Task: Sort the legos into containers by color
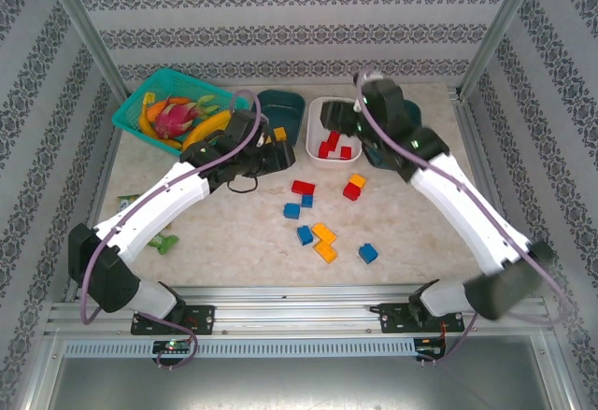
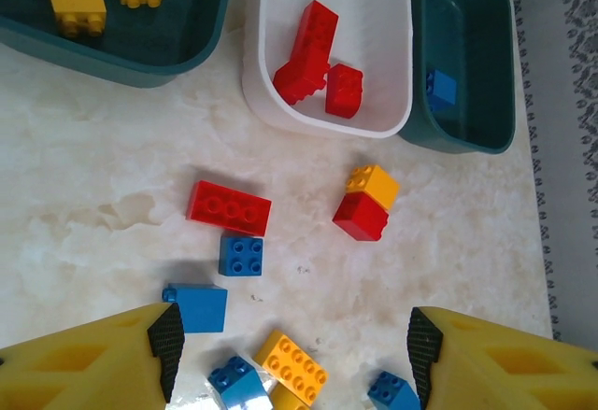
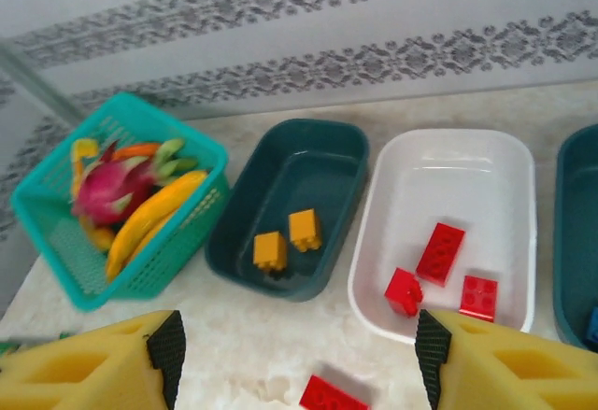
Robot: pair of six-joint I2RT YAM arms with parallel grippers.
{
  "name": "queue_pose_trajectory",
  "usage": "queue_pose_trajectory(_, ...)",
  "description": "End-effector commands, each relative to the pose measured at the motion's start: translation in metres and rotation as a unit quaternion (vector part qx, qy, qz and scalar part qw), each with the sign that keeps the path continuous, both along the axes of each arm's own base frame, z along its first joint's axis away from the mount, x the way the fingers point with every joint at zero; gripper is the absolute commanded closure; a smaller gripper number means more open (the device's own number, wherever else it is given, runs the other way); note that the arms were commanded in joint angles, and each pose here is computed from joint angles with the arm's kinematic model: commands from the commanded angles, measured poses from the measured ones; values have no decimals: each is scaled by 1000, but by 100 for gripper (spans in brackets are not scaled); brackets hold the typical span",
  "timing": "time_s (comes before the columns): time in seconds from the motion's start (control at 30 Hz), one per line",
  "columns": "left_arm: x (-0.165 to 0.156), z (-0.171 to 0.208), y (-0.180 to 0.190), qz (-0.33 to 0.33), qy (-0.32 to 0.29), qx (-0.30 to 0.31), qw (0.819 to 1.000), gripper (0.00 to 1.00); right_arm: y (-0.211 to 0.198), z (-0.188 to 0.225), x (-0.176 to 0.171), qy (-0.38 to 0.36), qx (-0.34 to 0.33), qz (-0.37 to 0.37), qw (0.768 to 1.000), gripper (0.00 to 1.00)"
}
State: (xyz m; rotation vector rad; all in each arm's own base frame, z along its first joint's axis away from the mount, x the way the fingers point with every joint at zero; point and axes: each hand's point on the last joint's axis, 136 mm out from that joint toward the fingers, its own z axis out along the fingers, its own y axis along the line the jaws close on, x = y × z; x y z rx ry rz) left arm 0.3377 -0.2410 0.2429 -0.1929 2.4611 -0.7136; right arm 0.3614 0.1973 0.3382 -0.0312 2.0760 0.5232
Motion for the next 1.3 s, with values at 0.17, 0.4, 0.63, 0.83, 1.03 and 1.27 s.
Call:
queue_pose_trajectory(0.17,-18,-22,7,60,67,-30,996,35,-3,-93,-103,37,-6,116,993,30)
queue_pose_trajectory(0.4,-11,-61,-7,134,139,-61,979,41,-28,-141,-137,71,5,93,993,30)
queue_pose_trajectory(0.63,9,-98,-26,231,200,-104,947,41,-19,-148,-136,83,12,106,991,29)
queue_pose_trajectory(0.83,27,-126,-37,309,244,-120,911,34,-12,-152,-137,94,8,123,988,29)
queue_pose_trajectory(1.03,46,-158,-50,368,277,-133,877,34,-12,-155,-137,101,7,127,987,29)
queue_pose_trajectory(1.27,45,-192,-55,413,325,-114,843,38,-17,-152,-133,103,20,118,988,28)
